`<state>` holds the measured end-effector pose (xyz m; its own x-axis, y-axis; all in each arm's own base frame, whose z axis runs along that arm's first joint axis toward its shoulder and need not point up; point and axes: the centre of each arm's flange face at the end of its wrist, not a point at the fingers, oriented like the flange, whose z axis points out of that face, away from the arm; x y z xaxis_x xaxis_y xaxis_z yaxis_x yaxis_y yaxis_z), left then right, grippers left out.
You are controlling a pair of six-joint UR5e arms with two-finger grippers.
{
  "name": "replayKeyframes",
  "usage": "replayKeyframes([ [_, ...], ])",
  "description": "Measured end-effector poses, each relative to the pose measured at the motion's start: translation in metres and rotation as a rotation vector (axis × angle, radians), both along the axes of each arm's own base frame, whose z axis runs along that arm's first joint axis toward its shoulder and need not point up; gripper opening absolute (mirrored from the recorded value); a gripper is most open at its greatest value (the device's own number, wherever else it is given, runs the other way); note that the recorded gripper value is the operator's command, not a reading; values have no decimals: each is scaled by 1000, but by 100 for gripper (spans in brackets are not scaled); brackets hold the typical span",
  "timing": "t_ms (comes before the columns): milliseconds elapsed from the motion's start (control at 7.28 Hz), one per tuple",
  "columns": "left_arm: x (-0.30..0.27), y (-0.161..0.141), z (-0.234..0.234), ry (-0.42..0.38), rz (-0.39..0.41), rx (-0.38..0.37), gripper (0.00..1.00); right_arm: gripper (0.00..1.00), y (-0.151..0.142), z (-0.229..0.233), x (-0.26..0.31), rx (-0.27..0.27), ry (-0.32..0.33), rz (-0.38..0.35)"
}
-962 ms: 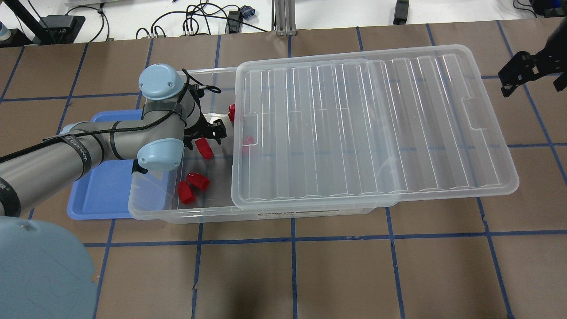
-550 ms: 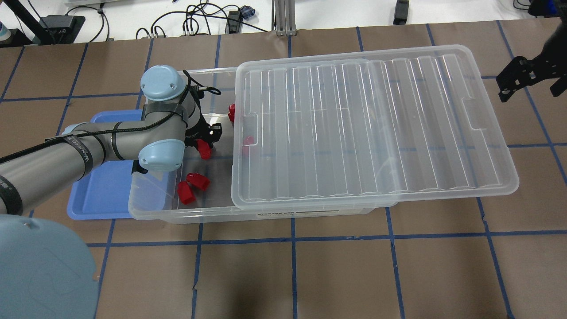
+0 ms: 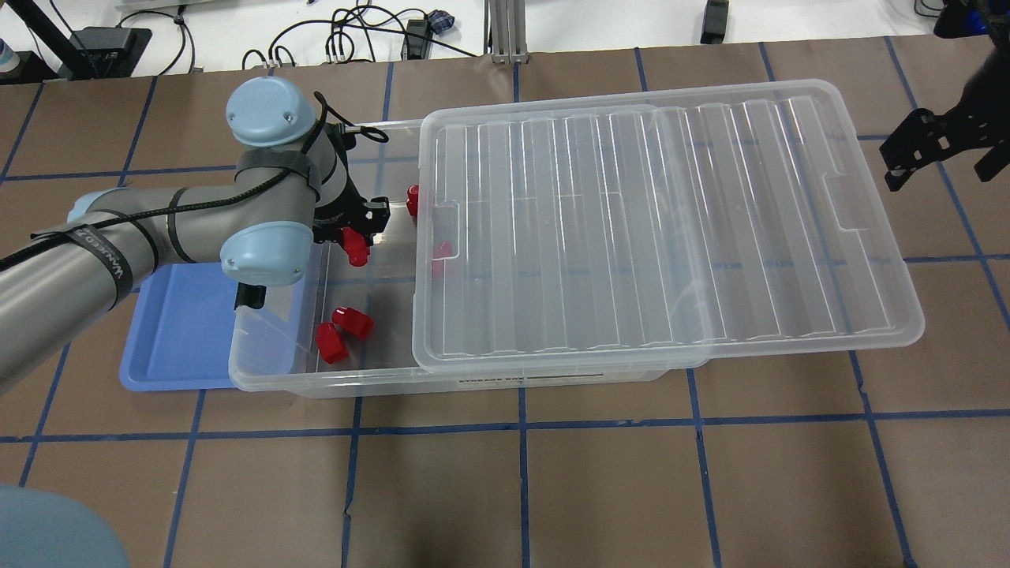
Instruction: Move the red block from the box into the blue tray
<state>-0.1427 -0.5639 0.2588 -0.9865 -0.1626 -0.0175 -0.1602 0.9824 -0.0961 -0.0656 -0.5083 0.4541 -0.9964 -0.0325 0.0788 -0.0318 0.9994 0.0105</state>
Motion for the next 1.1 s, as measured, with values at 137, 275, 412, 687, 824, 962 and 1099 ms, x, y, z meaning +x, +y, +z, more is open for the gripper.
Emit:
replayKeyframes([
  [137, 0, 1, 25, 0, -10, 14, 0, 100, 0, 0, 0, 2, -1, 1],
  [275, 1, 2, 57, 0, -29, 28, 0, 100, 1, 0, 0, 3, -1, 1],
  [412, 5, 1, 91, -2, -57, 49, 0, 100, 1, 0, 0, 4, -1, 1],
  [687, 42, -10, 151, -6, -137, 76, 0, 100, 1, -1, 0, 4, -1, 2],
  [824, 77, -18, 166, -6, -196, 77, 0, 100, 0, -1, 0, 5, -2, 1],
  [962, 116, -22, 167, -5, -255, 87, 0, 100, 0, -2, -1, 7, -2, 1],
  [1099, 156, -25, 156, 1, -317, 108, 0, 100, -1, -3, -2, 9, 0, -1],
])
